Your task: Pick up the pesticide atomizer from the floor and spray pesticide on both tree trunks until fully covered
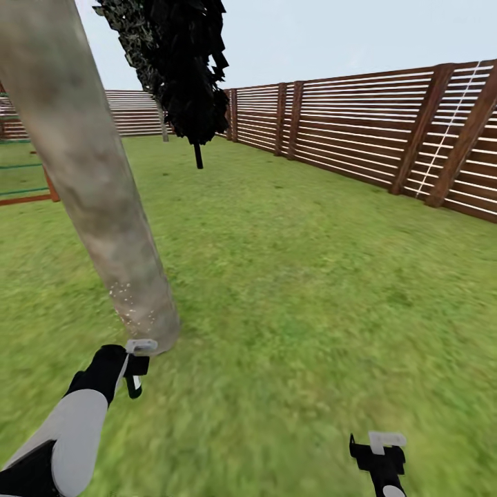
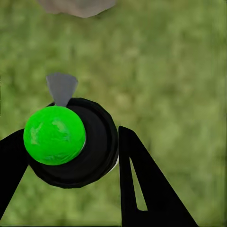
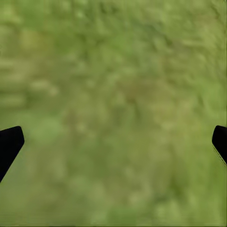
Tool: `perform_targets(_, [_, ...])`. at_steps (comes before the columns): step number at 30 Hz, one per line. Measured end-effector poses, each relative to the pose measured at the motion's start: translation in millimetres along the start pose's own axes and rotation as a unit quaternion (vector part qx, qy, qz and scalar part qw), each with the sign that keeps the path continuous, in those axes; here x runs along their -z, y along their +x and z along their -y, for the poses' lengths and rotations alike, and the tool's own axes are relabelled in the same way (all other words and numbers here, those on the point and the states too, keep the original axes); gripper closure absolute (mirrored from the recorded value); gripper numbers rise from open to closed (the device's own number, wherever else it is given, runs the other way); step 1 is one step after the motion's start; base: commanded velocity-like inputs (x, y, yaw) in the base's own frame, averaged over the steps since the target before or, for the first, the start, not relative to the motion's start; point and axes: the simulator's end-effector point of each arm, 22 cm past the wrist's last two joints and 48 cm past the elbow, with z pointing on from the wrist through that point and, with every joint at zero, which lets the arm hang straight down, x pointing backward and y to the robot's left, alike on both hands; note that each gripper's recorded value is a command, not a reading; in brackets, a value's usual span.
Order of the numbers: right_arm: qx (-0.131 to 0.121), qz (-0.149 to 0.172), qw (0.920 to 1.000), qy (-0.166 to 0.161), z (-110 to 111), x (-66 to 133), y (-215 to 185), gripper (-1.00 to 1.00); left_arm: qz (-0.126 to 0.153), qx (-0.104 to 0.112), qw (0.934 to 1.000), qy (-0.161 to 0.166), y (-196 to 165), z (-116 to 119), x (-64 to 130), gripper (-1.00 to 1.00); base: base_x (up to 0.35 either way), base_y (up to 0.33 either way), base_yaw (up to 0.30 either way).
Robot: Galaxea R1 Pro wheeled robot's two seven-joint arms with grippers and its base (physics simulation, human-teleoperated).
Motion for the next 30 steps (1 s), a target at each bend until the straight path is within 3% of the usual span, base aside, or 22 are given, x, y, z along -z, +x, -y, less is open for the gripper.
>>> perform_targets(5, [0.0,0.0,1.0,0.0,-0.3,0.0,0.0,-1.0,0.0,0.0,1.0,0.0,0.0,-0.6,0.0,1.0,0.072,-0.277,0.254])
perform_targets(19, [0.0,0.0,1.0,-0.001,-0.9,0.3,0.2,-1.0,0.001,0.001,1.0,0.0,-0.5,-0.9,0.2,1.0,0.046,-0.277,0.026])
perform_targets(30, [0.0,0.0,1.0,-0.001,-1.2,0.3,0.0,-1.0,0.001,0.002,1.0,0.0,-0.6,-1.1,0.5,1.0,0.193,-0.234,0.266])
